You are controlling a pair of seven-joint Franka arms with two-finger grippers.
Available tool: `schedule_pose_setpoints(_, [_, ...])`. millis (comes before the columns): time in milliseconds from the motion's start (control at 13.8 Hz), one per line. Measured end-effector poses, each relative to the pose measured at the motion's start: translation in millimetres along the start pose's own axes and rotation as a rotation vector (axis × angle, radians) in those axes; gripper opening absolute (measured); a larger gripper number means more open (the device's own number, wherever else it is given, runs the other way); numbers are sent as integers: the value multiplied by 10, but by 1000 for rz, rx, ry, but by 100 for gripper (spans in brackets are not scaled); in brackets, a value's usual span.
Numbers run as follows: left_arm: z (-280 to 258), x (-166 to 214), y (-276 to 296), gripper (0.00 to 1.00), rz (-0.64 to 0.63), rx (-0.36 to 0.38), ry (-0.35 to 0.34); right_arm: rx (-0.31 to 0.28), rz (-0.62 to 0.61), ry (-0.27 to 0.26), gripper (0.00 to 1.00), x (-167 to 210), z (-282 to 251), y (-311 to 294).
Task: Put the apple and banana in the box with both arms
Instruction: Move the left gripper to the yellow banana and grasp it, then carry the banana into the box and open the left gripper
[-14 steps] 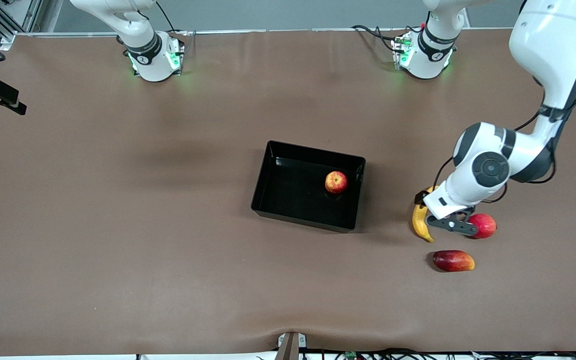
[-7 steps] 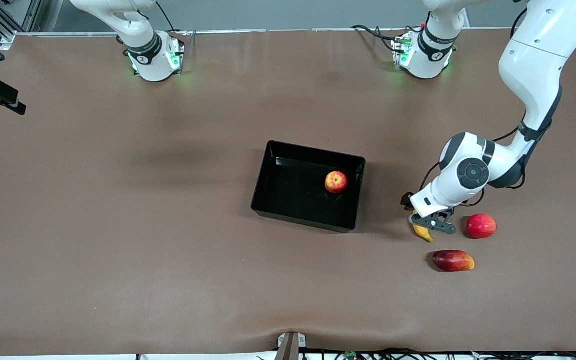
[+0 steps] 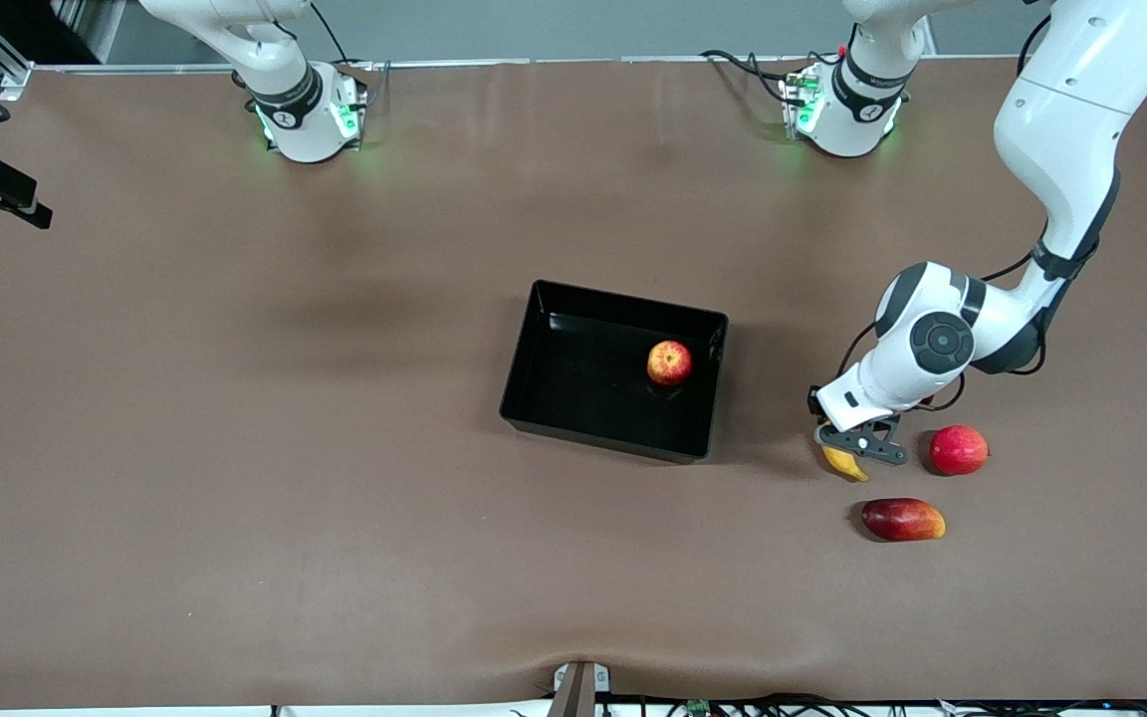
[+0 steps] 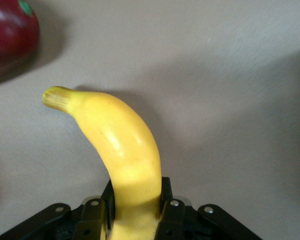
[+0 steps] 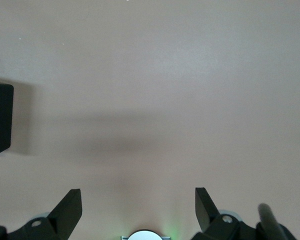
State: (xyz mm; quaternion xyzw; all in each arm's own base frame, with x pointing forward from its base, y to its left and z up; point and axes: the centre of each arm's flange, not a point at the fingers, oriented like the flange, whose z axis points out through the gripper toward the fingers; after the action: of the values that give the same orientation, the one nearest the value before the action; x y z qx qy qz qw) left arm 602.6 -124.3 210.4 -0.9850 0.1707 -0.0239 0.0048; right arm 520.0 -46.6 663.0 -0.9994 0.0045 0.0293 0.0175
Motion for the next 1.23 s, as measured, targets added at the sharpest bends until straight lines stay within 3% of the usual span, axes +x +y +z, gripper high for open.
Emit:
schedule_pose_setpoints(290, [-705,175,639,37,-32,7,58,0,1,0,100,-1,0,3])
schedule_pose_setpoints(508, [-1140,276,1355,37,-125,-8,47,0,1,-1,100,-1,2,5])
schedule_pose_setpoints(798, [-1613,424,2131,37,-106,-14,24,0,1,-2,100,-2,3,5])
schedule_pose_setpoints(1234, [-1423,491,3379,37,-202,-93,-6,0,1,-2,100,-2,4,7])
